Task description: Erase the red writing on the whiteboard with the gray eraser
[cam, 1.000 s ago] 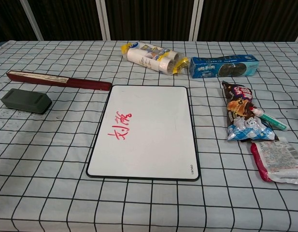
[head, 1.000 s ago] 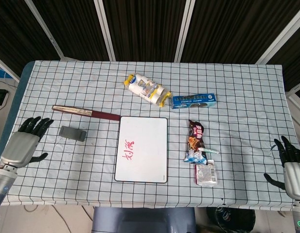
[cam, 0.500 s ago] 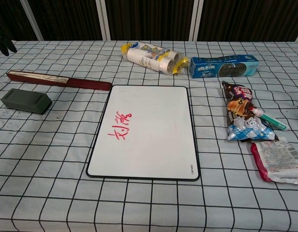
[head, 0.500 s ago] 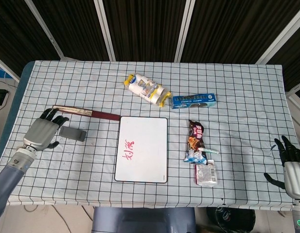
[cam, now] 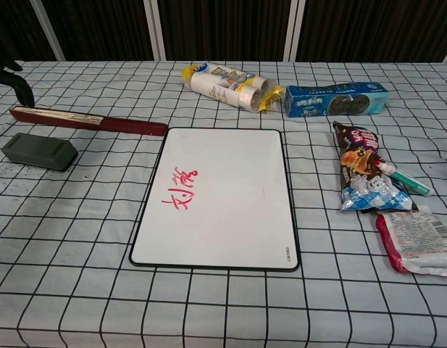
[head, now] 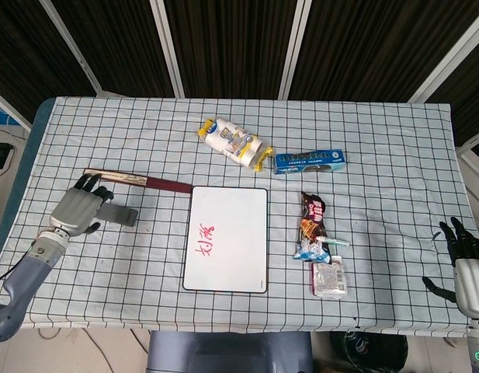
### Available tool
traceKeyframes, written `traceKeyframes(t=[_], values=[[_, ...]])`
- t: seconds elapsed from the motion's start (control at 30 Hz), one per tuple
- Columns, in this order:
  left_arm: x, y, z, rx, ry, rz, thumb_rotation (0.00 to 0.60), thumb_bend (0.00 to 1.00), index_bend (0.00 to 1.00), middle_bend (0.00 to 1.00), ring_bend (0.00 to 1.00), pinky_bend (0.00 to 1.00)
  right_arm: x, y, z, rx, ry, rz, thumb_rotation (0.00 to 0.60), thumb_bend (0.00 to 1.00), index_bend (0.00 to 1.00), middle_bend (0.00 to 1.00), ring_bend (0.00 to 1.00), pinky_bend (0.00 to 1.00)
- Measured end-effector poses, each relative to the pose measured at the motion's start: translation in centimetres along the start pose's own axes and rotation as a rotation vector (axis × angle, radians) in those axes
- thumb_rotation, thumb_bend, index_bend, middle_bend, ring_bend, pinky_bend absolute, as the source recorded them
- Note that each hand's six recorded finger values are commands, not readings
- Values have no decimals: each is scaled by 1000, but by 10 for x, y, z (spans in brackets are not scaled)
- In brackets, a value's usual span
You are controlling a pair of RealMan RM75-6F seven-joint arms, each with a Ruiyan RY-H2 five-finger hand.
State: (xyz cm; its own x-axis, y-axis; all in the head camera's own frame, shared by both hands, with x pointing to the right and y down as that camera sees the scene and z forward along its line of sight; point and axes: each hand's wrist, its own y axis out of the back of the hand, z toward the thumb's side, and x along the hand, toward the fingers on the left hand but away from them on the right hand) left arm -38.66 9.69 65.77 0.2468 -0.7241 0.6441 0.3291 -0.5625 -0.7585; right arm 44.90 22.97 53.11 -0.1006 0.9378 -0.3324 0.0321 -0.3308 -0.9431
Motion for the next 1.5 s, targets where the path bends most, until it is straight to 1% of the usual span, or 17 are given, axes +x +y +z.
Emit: traceKeyframes(t=[0.5, 0.83, 1.07, 1.27, 1.5], values=[[20, -18, -1, -6, 7, -5, 600, 201, 293, 274, 0, 85, 0, -1, 0, -1, -4, 5, 600, 90, 4, 21, 136, 187], [30, -34, 4, -1, 3, -27, 600, 184, 281, 271, 0, 83, 0, -1, -1, 0, -7, 6, 600, 90, 4, 21, 136, 187], [33, -43, 7, 9, -4, -47, 600, 185, 291, 280, 0, 82, -1, -1, -1, 1, -7, 8, 600, 90, 4, 21, 135, 187], [37, -47, 11, 19, -10, -50, 600, 194, 310, 315, 0, 83, -1, -1, -1, 0, -10, 6, 600, 90, 4, 21, 136, 187], [37, -46, 12, 24, -7, -43, 600, 199, 319, 331, 0, 83, -1, -2, -1, 0, -10, 9, 600, 90, 4, 21, 136, 187]])
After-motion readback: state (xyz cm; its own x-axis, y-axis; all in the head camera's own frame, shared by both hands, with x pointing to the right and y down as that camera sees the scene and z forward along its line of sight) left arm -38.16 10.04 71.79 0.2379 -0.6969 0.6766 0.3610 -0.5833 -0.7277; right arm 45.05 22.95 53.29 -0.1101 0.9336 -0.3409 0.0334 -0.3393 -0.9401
